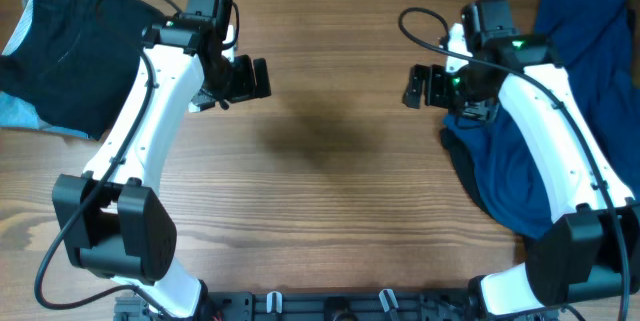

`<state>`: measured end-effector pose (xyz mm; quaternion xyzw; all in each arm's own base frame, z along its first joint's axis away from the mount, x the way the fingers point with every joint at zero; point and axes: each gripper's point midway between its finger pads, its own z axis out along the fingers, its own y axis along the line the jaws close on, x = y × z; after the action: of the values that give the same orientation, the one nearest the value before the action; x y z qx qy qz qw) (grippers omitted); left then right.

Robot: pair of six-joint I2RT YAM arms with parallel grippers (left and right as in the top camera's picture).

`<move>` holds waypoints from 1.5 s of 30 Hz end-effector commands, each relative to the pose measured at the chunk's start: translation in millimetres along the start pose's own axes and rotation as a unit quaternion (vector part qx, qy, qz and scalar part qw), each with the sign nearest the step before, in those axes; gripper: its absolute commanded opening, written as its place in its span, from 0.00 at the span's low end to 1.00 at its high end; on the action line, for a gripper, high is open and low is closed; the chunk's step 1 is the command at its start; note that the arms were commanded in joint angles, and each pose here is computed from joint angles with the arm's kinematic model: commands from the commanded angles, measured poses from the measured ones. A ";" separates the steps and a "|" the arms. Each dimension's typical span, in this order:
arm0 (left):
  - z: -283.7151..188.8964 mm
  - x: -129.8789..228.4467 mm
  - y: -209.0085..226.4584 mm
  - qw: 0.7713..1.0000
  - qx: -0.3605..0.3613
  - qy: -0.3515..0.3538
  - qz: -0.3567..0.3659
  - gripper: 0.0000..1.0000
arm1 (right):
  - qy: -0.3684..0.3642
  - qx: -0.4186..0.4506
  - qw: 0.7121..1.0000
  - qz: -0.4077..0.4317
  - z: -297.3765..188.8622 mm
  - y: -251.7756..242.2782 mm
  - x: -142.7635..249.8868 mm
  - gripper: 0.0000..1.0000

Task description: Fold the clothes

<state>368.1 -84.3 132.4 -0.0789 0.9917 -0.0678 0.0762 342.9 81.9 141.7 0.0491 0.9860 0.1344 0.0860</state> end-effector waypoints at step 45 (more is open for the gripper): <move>-151.5 177.7 62.2 0.925 0.107 -0.365 0.006 1.00 | -0.307 0.000 0.949 -0.075 -95.4 -23.0 79.6 1.00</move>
<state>163.8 -36.9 252.6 -0.0777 0.8779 -0.1458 0.4495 242.5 48.4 223.7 0.0120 0.9046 0.1194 0.4090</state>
